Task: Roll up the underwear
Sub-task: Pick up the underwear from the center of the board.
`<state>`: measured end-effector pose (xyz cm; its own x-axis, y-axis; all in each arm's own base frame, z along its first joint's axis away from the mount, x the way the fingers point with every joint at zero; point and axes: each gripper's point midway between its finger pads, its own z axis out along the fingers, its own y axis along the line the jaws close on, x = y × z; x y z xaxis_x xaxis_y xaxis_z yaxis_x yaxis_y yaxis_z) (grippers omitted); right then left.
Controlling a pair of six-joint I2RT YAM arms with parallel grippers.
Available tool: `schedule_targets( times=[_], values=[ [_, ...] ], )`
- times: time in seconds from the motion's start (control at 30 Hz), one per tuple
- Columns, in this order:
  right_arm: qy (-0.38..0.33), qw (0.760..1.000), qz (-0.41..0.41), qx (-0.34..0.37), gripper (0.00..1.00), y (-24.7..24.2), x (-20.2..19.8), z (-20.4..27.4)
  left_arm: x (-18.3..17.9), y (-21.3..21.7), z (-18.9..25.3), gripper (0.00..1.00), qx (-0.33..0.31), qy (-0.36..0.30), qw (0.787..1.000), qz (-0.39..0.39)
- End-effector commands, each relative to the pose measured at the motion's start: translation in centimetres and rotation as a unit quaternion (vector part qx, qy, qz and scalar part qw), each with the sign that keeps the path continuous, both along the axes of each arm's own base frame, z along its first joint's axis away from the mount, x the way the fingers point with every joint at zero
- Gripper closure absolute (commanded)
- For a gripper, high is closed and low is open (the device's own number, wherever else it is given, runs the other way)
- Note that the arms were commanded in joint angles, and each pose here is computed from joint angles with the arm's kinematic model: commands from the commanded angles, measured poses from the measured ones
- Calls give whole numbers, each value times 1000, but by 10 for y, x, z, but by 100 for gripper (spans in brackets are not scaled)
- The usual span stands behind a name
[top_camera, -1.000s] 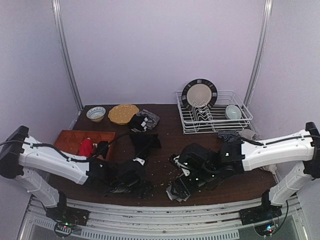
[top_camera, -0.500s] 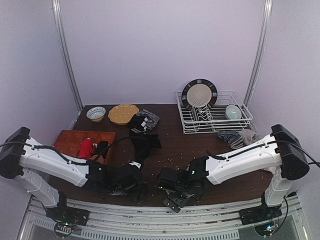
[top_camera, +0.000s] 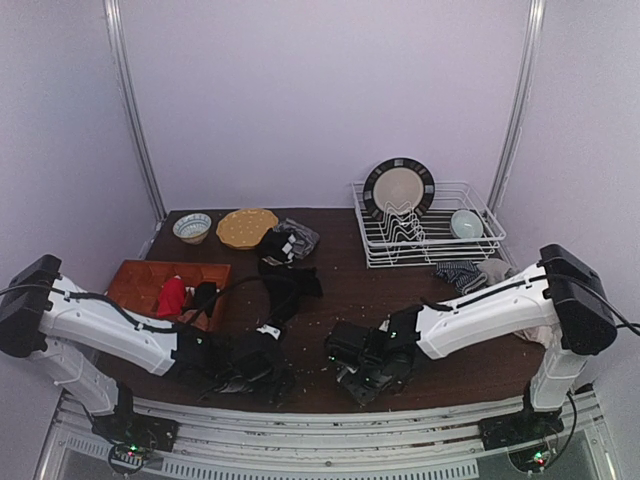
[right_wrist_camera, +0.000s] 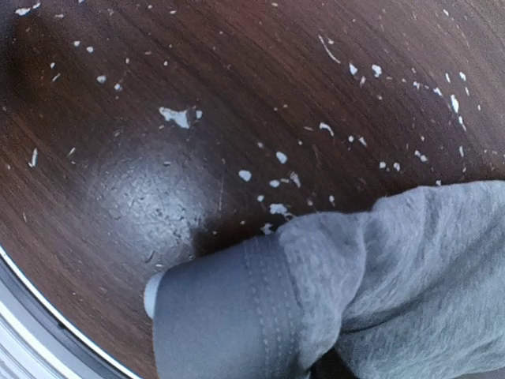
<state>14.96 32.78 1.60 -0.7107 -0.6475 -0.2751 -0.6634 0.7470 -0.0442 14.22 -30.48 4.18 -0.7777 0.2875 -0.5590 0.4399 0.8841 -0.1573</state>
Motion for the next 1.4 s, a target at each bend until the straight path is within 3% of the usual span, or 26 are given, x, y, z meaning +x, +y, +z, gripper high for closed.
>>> schedule_targets(
  times=[0.0, 0.1, 0.3, 0.6, 0.77, 0.9, 1.0, 1.13, 1.27, 1.37],
  values=[
    [68, 996, -24, -57, 80, -44, -15, -37, 6, -7, 9, 22, -17, -12, 1000, 3],
    [98, 995, -22, -15, 100, -36, -22, -34, 6, -9, 9, 22, -15, -13, 1000, 0],
    [151, 981, -2, 122, 100, 2, -40, 3, 8, -11, 17, 22, -21, -21, 1000, -1],
    [222, 934, 27, 280, 100, 36, -58, 48, 10, -21, 26, 22, -36, -33, 999, -20],
    [245, 902, 14, 355, 100, 26, -48, 57, 0, -45, 38, 22, -102, -51, 989, -92],
    [244, 894, 27, 374, 100, 11, -48, 52, -11, -66, 52, 3, -141, -80, 971, -174],
    [241, 884, 41, 399, 100, 8, -45, 51, -10, -75, 59, 2, -157, -104, 963, -195],
    [249, 865, 43, 434, 100, 5, -45, 51, -21, -94, 78, 2, -222, -151, 929, -255],
    [254, 857, 33, 448, 100, 2, -46, 50, -39, -116, 96, 2, -271, -223, 868, -350],
    [259, 850, 31, 458, 100, 0, -49, 52, -53, -124, 93, 5, -269, -278, 822, -418]
  ],
)
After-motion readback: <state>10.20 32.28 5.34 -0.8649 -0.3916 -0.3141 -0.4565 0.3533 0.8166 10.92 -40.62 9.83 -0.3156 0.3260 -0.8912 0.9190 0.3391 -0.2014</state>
